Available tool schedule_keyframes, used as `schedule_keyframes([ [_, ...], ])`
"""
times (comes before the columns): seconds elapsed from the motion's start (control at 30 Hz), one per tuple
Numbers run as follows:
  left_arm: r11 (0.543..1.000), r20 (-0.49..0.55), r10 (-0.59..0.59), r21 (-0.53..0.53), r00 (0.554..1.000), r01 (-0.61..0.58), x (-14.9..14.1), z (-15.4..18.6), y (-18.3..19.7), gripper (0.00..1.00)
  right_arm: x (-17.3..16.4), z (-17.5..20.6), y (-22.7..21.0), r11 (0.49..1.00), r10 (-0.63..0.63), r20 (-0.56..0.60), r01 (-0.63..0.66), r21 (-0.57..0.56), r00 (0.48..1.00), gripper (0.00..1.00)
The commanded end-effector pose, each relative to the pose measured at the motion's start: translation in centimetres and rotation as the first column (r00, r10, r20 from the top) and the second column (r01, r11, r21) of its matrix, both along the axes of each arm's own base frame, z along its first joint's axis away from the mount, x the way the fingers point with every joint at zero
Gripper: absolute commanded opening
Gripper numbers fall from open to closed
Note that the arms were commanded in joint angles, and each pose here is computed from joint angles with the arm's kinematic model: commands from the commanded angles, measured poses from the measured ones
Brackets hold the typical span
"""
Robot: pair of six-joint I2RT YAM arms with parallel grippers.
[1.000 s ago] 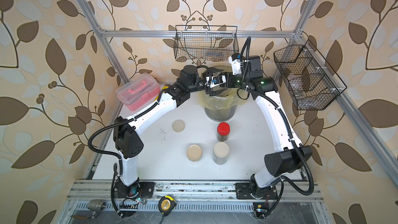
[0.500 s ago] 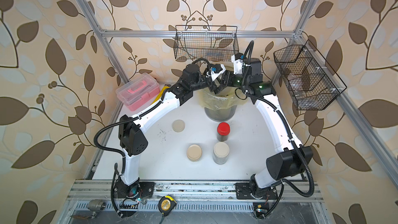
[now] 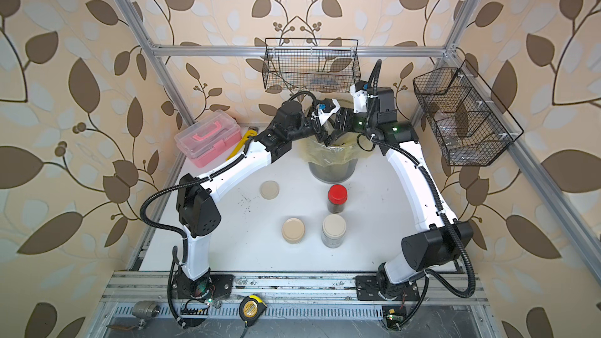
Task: Empty moldy tea leaves from jars
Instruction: Pour the moldy tea leaves from the jar into the trash bin.
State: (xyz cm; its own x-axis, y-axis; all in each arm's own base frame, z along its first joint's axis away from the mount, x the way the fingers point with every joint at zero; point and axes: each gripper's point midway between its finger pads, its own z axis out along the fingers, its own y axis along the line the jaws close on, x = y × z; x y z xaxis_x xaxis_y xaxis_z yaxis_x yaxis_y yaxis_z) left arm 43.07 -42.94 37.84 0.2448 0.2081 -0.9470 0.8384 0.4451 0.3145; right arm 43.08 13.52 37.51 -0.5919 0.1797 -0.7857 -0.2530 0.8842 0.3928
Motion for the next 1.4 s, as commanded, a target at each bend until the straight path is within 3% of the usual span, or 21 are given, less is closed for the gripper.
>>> schedule_keyframes([
  [0.0,0.999,0.171,0.042,-0.001,0.984,-0.043,-1.3,4.1,3.1,0.99,-0.1,-0.4,-1.9,0.989,-0.048,-0.015,0.045,-0.139,0.999,0.26],
  [0.13,0.998,0.209,0.040,0.042,0.977,-0.049,-2.9,3.0,4.4,0.99,0.5,-2.5,-3.0,0.957,-0.093,-0.075,0.068,-0.281,0.993,0.25],
  [0.33,0.995,0.197,0.099,0.014,0.975,-0.103,-4.6,3.4,6.9,0.99,1.7,-5.5,-3.0,0.841,-0.171,-0.158,0.061,-0.537,0.973,0.25],
  [0.5,0.992,0.168,0.123,-0.031,0.978,-0.119,-5.8,3.7,8.2,0.99,2.7,-5.2,-2.4,0.784,-0.194,-0.158,0.056,-0.618,0.968,0.24],
  [0.67,0.989,0.156,0.142,-0.075,0.978,-0.131,-6.5,4.2,9.0,0.99,3.1,-5.0,-3.7,0.600,-0.296,-0.072,0.126,-0.790,0.952,0.24],
  [0.8,0.988,0.149,0.136,-0.089,0.979,-0.124,-6.7,4.3,9.0,0.99,3.0,-4.5,-3.9,0.557,-0.303,-0.038,0.145,-0.818,0.952,0.24],
  [0.93,0.988,0.145,0.124,-0.105,0.982,-0.109,-6.9,4.6,8.8,0.99,2.8,-5.2,-2.3,0.684,-0.223,-0.120,0.068,-0.726,0.968,0.24],
  [1.03,0.988,0.150,0.118,-0.112,0.982,-0.101,-7.0,4.6,8.8,0.99,2.7,-5.0,-2.1,0.709,-0.211,-0.119,0.068,-0.702,0.970,0.24],
  [1.07,0.988,0.151,0.117,-0.114,0.982,-0.100,-7.0,4.6,8.8,0.99,2.6,-4.9,-1.5,0.742,-0.179,-0.138,0.041,-0.669,0.974,0.24],
  [1.17,0.989,0.151,0.108,-0.117,0.983,-0.091,-7.1,4.4,8.6,0.99,2.1,-3.8,1.2,0.895,-0.023,-0.185,-0.063,-0.442,0.982,0.24],
  [1.37,0.985,0.128,0.096,-0.155,0.987,-0.076,-7.4,4.6,8.5,0.99,3.1,-1.5,1.3,0.994,0.017,-0.115,-0.029,-0.106,0.993,0.23],
])
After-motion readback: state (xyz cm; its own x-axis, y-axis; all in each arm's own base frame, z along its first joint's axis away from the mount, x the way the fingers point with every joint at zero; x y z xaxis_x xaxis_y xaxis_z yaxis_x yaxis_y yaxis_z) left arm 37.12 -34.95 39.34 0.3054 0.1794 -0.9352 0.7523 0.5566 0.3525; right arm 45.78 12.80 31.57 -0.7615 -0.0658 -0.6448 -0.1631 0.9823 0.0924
